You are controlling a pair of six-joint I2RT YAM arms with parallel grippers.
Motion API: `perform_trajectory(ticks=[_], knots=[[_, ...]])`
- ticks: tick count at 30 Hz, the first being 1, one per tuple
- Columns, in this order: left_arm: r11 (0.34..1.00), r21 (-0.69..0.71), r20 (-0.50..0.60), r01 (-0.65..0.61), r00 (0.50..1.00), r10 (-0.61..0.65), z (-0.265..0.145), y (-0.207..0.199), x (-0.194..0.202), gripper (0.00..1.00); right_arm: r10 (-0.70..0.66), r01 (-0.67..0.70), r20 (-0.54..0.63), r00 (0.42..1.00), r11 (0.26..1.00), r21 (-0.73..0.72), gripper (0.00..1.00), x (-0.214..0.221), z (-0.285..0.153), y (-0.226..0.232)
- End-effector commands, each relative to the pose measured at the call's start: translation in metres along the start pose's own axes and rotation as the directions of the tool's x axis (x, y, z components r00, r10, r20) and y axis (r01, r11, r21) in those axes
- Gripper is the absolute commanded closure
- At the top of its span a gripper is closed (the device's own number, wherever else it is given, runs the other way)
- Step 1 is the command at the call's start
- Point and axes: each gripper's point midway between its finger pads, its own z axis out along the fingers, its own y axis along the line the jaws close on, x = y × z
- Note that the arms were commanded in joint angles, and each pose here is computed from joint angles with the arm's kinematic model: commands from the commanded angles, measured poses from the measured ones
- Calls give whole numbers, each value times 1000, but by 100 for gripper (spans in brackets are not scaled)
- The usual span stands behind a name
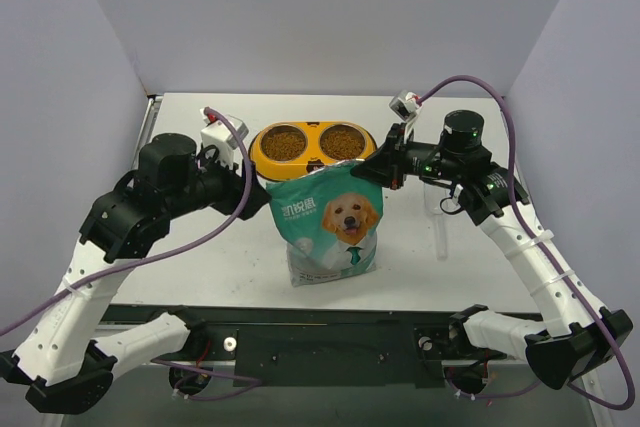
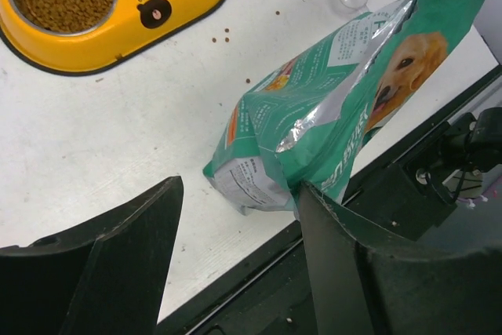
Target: Serve the pet food
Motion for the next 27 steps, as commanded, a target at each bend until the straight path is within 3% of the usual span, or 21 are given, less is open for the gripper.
perform_trajectory(ticks=[1, 9, 12, 16, 18, 19, 26, 27], knots=[[993, 102, 40, 63, 997, -67, 8, -15, -7, 30, -129, 126, 122, 984, 992, 29, 100, -39, -13, 6], [962, 263, 95, 74, 990, -102, 18, -42, -26, 31, -129, 127, 124, 984, 992, 21, 100, -40, -13, 9], [963, 256, 101, 84, 989, -113, 24, -39, -27, 38, -134, 132, 127, 983, 991, 23, 100, -41, -15, 10], [968, 238, 106, 82, 988, -109, 27, -36, -29, 57, -139, 136, 127, 982, 990, 28, 100, -41, -14, 8], [977, 203, 116, 70, 989, -95, 24, -29, -28, 90, -146, 142, 128, 981, 989, 38, 100, -41, -15, 7], [981, 188, 111, 48, 991, -70, 23, -25, -25, 100, -146, 141, 129, 981, 989, 45, 100, -41, -15, 6], [983, 180, 125, 43, 990, -66, 8, -24, -18, 100, -147, 142, 135, 980, 989, 48, 100, -43, -16, 7], [981, 187, 132, 47, 989, -72, 9, -26, -19, 95, -141, 136, 131, 981, 990, 48, 100, -42, -15, 6]])
